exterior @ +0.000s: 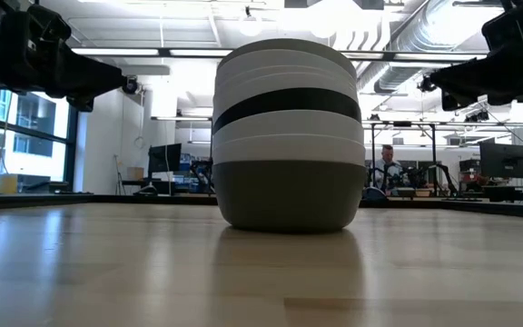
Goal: Nest bowls inside each other
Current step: Return to Home Position
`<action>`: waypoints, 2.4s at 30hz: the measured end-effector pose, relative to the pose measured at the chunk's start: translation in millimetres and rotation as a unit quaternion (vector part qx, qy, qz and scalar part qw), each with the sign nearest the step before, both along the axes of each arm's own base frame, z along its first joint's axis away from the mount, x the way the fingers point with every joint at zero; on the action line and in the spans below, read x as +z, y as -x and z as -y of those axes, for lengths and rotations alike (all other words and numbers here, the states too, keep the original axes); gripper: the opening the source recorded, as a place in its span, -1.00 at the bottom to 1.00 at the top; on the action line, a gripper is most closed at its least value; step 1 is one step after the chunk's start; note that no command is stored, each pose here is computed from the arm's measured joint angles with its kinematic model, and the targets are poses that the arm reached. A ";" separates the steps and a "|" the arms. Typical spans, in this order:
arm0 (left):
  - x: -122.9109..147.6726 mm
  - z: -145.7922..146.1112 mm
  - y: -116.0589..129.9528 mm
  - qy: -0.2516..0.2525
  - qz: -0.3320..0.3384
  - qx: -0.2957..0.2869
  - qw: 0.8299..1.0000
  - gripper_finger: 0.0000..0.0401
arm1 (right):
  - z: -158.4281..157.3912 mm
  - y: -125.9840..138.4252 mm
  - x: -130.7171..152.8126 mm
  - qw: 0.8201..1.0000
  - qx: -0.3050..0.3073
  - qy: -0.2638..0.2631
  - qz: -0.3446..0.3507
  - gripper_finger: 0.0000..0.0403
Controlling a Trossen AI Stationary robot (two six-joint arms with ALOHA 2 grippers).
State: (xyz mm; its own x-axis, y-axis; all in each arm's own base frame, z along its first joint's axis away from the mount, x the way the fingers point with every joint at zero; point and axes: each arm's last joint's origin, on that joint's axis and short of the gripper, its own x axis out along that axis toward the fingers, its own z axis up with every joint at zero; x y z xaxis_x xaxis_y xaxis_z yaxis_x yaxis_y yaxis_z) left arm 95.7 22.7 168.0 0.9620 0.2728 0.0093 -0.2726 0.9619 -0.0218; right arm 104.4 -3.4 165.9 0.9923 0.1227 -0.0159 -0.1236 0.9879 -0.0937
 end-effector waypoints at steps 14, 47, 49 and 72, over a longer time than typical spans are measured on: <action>-0.2 -0.2 0.1 -0.025 -0.008 0.004 1.000 -0.44 | 3.5 -0.2 0.1 0.997 -0.062 -0.046 -0.002 -0.68; -1.0 0.3 -0.1 -0.024 -0.011 -0.005 1.000 -0.44 | 4.3 0.1 -7.5 0.995 -0.078 -0.050 -0.042 -0.68; -0.5 -0.4 0.1 -0.024 -0.009 0.008 1.000 -0.44 | 3.7 0.0 -7.4 0.996 -0.069 -0.050 -0.041 -0.68; 0.6 2.4 -0.6 -0.029 -0.004 -0.042 0.999 -0.44 | -2.0 0.4 -3.8 0.999 0.033 -0.031 -0.027 -0.68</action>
